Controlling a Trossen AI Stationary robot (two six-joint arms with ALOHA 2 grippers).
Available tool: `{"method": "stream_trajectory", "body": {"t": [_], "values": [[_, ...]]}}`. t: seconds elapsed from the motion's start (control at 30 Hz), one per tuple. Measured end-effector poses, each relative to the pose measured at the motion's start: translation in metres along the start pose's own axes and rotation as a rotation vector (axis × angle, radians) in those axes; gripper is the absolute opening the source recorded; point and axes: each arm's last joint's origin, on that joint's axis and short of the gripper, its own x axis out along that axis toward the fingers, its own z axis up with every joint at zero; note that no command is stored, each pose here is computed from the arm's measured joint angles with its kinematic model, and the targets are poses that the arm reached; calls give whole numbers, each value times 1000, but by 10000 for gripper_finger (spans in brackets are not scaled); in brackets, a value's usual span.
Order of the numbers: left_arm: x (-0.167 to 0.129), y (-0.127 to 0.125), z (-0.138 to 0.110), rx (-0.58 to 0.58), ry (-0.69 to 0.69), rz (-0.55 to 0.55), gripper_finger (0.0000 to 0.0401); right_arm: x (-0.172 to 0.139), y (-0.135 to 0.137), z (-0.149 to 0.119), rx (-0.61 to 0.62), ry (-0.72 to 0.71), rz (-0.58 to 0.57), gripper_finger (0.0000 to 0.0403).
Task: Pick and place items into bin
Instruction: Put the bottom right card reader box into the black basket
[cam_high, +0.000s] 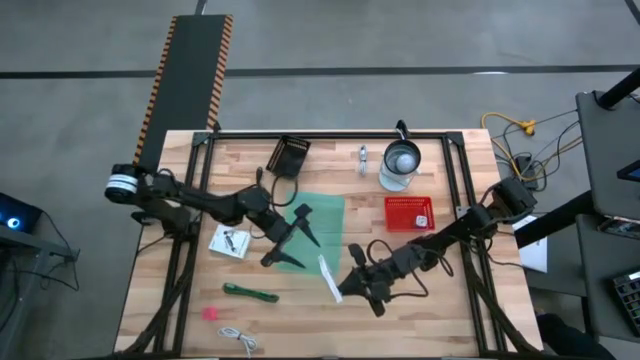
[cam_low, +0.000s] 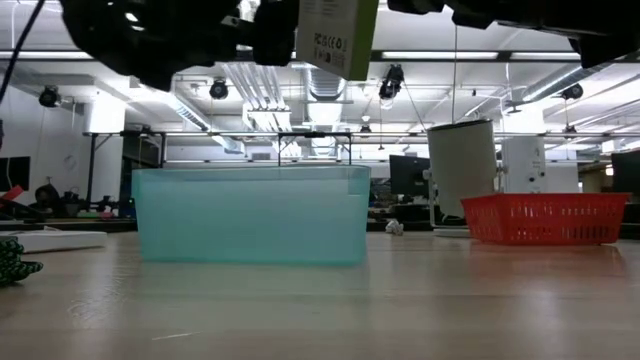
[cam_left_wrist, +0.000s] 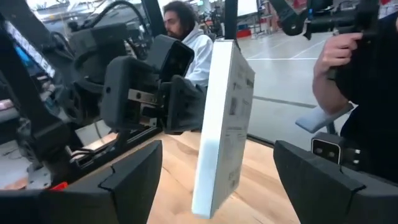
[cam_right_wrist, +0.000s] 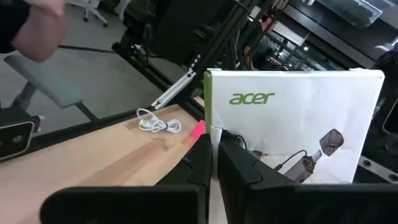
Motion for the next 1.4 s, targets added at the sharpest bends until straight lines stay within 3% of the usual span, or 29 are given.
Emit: {"method": "stream_trajectory", "body": {"t": [0.33, 0.53, 0.93, 1.4], "values": [[26, 16, -3, 2, -29, -87, 290, 0, 0, 0, 0, 3, -3, 8], [36, 12, -6, -7, -54, -207, 290, 0, -2, -1, -3, 6, -8, 8], [42, 18, -3, 29, -55, -156, 287, 0, -3, -2, 0, 7, -11, 8], [42, 18, -4, 36, -50, -154, 192, 0, -3, -1, 0, 6, -11, 8]]}}
